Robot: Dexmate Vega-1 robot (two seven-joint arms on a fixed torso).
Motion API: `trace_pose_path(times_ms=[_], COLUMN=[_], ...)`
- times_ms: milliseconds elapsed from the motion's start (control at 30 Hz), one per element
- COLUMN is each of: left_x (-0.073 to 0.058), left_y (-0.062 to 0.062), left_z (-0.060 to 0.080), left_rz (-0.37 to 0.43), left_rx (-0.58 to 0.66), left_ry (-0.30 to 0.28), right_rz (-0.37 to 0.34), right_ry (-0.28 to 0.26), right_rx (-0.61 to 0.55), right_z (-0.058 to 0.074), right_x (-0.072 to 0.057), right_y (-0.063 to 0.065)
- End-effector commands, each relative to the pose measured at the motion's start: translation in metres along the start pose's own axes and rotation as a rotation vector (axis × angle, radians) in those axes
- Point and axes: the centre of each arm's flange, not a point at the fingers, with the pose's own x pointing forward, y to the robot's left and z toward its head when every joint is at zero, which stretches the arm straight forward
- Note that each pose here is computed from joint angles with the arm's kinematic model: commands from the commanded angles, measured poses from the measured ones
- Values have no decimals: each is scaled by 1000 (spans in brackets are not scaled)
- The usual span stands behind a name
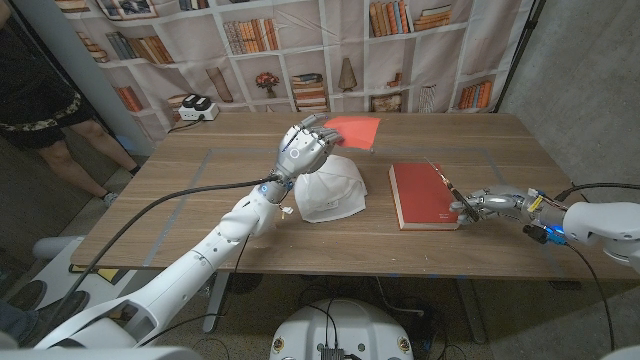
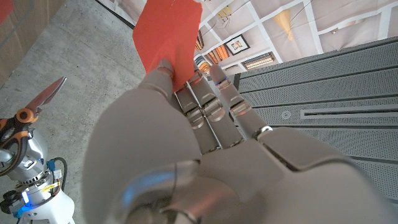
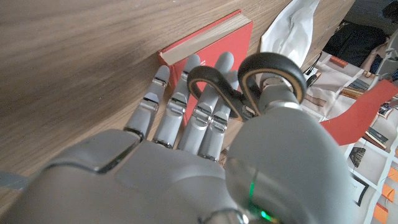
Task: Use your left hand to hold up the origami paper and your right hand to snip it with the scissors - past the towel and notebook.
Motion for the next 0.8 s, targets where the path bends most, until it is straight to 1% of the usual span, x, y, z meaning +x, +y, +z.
trace_pose_path(times_ms=[33, 267, 467, 800], left_x=[2, 7, 12, 14], left_y=[2, 1, -1, -6], left_z=[-5, -3, 1, 6], left_rz=[3, 8, 12, 4], left_rx=[12, 0, -19, -45], left_ry=[-25, -63, -106, -135], right_rz=[140, 172, 198, 239], right_ry=[-93, -113, -150, -178], right_rx=[16, -14, -25, -13], right_z=[13, 23, 32, 39], right_x=[7, 10, 9, 7], right_y=[-4, -2, -2, -4])
